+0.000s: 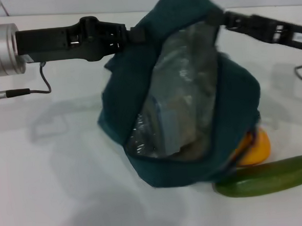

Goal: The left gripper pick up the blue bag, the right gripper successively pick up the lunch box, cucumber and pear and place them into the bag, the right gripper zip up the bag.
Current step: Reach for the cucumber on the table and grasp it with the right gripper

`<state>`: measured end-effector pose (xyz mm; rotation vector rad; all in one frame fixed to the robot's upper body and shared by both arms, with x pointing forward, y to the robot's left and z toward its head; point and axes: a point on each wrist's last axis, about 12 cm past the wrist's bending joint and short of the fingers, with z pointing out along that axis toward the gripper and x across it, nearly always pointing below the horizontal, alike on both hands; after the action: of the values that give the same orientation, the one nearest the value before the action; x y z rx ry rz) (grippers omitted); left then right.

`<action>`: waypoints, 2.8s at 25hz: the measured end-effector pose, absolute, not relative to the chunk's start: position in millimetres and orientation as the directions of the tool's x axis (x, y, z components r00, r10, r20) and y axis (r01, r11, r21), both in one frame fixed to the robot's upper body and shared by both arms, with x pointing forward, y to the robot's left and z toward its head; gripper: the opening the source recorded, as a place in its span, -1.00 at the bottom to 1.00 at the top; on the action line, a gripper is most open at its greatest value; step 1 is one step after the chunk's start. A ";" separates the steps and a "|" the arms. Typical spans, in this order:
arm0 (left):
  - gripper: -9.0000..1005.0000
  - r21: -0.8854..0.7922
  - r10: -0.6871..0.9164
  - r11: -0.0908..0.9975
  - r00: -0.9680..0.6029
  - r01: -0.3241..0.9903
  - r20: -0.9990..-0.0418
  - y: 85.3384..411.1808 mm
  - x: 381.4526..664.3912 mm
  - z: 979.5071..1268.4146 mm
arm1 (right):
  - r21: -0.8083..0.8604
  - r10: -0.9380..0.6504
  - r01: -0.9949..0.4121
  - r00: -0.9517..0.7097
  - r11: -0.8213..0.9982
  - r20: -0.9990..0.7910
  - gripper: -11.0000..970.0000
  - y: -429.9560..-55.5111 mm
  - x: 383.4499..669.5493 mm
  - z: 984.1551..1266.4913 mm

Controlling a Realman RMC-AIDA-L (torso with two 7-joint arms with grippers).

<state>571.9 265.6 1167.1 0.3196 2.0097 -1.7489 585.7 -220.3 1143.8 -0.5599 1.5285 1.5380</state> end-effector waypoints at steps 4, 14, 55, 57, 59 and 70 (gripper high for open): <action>-0.84 -0.868 -0.130 0.177 -0.863 0.465 -0.489 267.9 573.3 1167.7 | 0.506 0.251 -0.853 -0.466 0.126 -0.849 0.20 -237.9 576.3 1148.3; -0.84 -0.863 -0.166 0.225 -0.855 0.452 -0.492 274.7 577.5 1165.0 | 0.465 0.017 -0.869 -0.469 0.169 -0.883 0.20 -277.1 557.8 1166.7; -0.84 -0.858 -0.288 0.328 -0.823 0.395 -0.489 282.9 589.7 1152.9 | 0.222 -0.738 -0.918 -0.396 0.329 -0.547 0.20 -274.1 542.2 1201.7; -0.84 -0.861 -0.293 0.327 -0.825 0.389 -0.484 282.1 589.5 1151.1 | 0.216 -0.748 -0.924 -0.382 0.315 -0.543 0.20 -272.4 543.2 1201.1; -0.84 -0.863 -0.295 0.325 -0.825 0.387 -0.482 281.2 589.8 1150.4 | 0.217 -0.766 -0.927 -0.374 0.305 -0.523 0.20 -269.8 543.6 1198.7; -0.84 -0.861 -0.293 0.321 -0.823 0.394 -0.486 278.5 590.8 1151.3 | 0.169 -0.876 -0.957 -0.286 0.237 -0.389 0.20 -234.4 553.2 1171.5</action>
<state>590.8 278.5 1151.3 0.0888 2.0146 -1.5473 553.2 -234.4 1171.5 -1.7310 2.2939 0.5562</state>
